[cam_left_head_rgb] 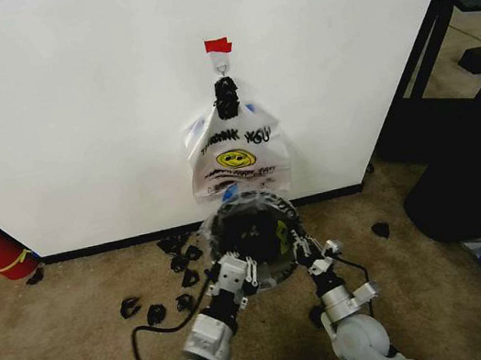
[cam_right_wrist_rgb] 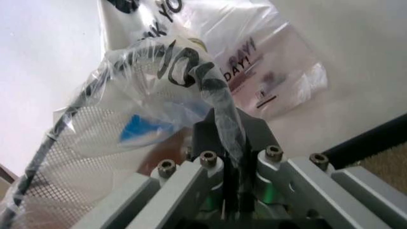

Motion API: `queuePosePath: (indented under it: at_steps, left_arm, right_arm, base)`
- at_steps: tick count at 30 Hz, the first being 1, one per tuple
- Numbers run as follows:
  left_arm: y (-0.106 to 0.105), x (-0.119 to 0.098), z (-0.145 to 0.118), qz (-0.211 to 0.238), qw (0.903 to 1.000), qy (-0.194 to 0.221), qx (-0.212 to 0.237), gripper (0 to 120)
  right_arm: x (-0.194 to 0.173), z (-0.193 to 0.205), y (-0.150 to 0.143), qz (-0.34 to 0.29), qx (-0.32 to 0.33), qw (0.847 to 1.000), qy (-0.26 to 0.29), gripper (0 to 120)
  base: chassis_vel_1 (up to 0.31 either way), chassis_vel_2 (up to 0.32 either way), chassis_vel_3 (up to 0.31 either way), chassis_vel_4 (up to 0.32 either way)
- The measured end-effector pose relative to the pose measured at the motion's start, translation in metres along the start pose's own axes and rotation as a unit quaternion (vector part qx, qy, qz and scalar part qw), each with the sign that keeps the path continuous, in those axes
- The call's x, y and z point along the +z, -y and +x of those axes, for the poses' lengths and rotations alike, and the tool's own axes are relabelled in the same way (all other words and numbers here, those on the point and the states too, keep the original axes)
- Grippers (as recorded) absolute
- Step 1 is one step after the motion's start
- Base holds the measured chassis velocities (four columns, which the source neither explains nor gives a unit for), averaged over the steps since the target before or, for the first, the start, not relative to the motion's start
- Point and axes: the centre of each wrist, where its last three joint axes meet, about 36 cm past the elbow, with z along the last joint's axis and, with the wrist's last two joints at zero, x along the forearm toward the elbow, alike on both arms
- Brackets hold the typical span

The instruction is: Pick up the garbage bag from the wall and place it over the trash bin.

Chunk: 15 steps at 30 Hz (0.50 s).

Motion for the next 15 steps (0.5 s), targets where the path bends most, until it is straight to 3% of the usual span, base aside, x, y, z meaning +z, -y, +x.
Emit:
queuePosePath:
  at_steps: [1, 2, 6, 8, 14, 15]
  left_arm:
    - [-0.001, -0.001, 0.0, 0.0, 1.0, 0.002, 0.0, 27]
    - [-0.005, -0.006, 0.002, -0.005, 0.9999, 0.014, -0.005, 39]
    - [-0.02, -0.01, 0.001, -0.013, 0.9992, 0.032, -0.018, 56]
    - [-0.021, -0.01, 0.001, -0.012, 0.9993, 0.032, -0.019, 58]
    - [-0.034, 0.001, -0.008, 0.023, 0.9995, 0.019, -0.01, 84]
    - [-0.034, 0.001, -0.008, 0.023, 0.9995, 0.019, -0.01, 84]
  right_arm:
    - [0.0, 0.0, 0.0, -0.001, 0.0, 1.0, 0.0, 0]
    - [-0.001, 0.004, 0.0, -0.003, 0.002, 1.0, -0.002, 0]
    - [-0.01, 0.011, 0.006, -0.006, -0.003, 1.0, 0.002, 0]
    - [-0.012, 0.013, 0.008, -0.006, -0.007, 1.0, 0.002, 0]
    - [-0.028, 0.028, 0.053, 0.012, -0.099, 0.995, 0.001, 0]
    - [-0.028, 0.028, 0.053, 0.012, -0.099, 0.995, 0.001, 0]
  base:
    - [0.0, 0.0, 0.0, 0.0]
    - [0.0, 0.0, 0.0, 0.0]
    - [0.0, 0.0, 0.0, 0.0]
    - [0.0, 0.0, 0.0, 0.0]
    - [0.0, 0.0, 0.0, 0.0]
    - [0.0, 0.0, 0.0, 0.0]
